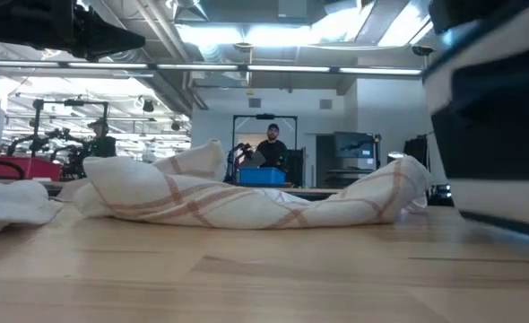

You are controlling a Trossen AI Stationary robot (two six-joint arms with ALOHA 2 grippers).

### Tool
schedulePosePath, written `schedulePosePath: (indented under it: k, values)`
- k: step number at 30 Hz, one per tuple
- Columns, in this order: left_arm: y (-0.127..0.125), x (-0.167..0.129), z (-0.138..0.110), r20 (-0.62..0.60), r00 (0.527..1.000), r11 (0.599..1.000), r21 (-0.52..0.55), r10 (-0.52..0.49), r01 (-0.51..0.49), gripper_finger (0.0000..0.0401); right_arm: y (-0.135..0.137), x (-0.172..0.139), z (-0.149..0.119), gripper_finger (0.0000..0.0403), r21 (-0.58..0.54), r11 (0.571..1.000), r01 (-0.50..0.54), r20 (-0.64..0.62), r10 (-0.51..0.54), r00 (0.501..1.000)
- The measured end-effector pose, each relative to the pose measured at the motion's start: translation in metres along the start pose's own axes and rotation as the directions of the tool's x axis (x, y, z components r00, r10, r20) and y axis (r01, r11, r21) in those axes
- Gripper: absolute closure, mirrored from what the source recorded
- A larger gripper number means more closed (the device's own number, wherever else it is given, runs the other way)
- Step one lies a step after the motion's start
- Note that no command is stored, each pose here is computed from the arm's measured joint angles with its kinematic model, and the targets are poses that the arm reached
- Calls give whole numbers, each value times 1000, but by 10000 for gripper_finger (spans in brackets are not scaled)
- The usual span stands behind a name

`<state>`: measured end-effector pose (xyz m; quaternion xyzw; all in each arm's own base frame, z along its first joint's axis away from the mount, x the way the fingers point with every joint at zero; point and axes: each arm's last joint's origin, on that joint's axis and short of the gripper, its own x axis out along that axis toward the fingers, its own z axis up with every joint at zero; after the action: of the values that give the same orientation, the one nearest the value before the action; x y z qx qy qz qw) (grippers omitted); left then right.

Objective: Fold towel
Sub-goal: Move the blue laundry bin on the top right of the table

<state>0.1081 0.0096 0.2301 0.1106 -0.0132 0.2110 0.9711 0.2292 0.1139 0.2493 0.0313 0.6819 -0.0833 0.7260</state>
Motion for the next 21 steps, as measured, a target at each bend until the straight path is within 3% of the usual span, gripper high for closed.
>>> schedulePosePath:
  k: [6, 11, 15, 21]
  values:
    - [0, 0, -2, -16, 1000, 1000, -2, -4, 4, 401, -2, -51, 13, 394, 118, 992, -42, 104, 30, 994]
    - [0, 0, -2, -19, 1000, 1000, -2, -5, 5, 401, -28, -90, 22, 397, 282, 956, 82, 242, -154, 958]
    - [0, 0, -2, -18, 1000, 1000, 4, -5, 5, 401, -66, -111, 26, 398, 448, 887, 114, 336, -285, 897]
    - [0, 0, -2, -17, 1000, 1000, 5, -4, 4, 401, -135, -123, 24, 399, 639, 745, 192, 292, -466, 835]
